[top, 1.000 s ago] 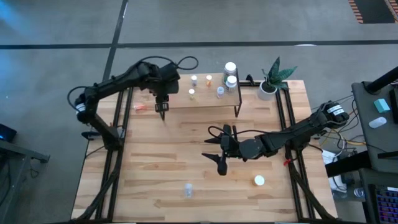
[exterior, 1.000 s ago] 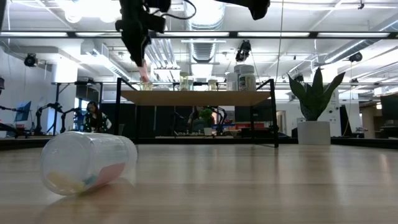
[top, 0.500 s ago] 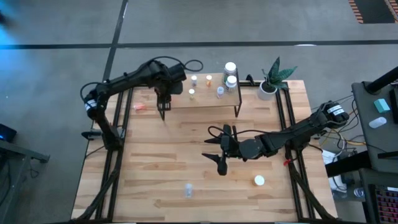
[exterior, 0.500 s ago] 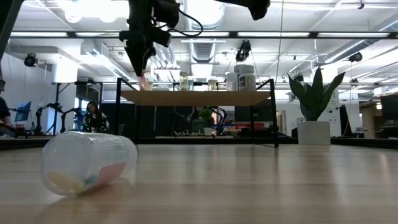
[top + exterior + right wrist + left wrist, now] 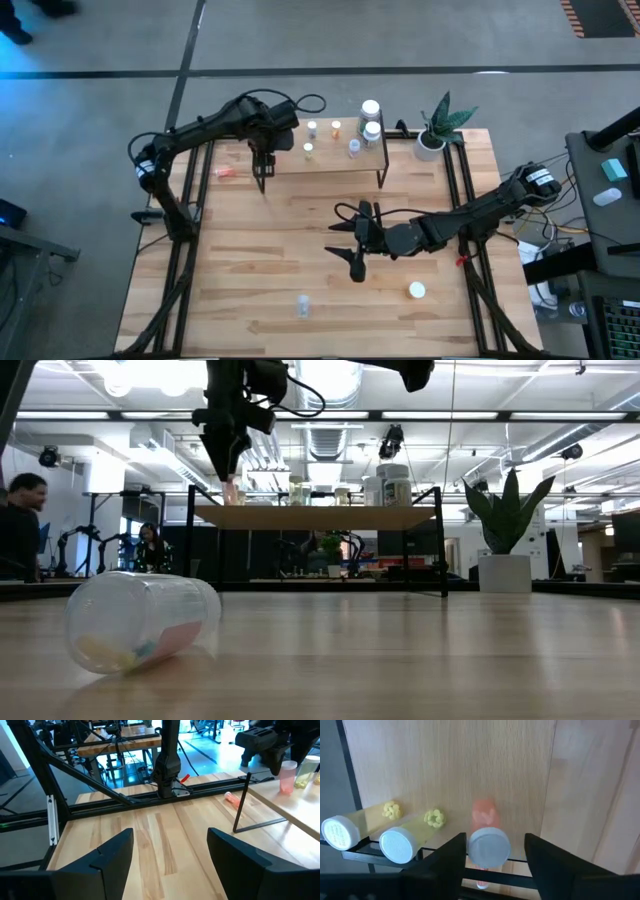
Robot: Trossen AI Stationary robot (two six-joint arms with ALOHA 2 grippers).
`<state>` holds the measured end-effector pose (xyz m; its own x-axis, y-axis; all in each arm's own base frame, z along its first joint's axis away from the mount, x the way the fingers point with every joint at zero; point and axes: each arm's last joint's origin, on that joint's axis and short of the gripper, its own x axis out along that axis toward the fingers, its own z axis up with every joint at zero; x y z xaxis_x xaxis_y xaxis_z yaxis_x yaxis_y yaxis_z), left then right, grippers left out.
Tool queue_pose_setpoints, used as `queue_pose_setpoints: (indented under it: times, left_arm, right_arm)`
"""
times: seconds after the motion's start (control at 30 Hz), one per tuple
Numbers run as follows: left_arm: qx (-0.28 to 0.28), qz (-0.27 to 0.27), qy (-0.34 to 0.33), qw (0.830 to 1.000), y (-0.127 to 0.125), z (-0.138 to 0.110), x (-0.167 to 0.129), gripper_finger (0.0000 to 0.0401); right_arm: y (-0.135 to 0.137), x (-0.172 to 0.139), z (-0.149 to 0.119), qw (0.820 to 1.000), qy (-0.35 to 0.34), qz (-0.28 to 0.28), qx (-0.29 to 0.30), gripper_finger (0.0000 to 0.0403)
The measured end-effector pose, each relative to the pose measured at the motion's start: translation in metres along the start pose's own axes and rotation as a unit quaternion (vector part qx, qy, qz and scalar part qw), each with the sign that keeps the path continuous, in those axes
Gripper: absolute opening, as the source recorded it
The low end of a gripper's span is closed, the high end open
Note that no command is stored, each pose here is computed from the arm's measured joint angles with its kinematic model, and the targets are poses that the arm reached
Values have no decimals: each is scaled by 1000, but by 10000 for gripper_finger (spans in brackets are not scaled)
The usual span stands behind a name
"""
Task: Pick and place medicine bottles onto shelf by color
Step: Put the pink pill bottle on the shelf
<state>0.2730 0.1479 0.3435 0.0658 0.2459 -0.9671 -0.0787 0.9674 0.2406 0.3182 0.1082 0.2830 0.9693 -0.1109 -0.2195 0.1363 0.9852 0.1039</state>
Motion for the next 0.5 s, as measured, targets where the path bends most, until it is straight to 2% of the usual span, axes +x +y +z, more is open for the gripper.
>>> queue_pose_setpoints:
  times: [0.13, 0.5]
  left_arm:
    - [-1, 4, -2, 1000, 0, 0, 0, 197]
    - [-4, 18, -10, 1000, 1, -2, -8, 199]
  right_arm:
    - [1, 0, 0, 1000, 0, 1, 0, 244]
    - [1, 0, 0, 1000, 0, 1, 0, 249]
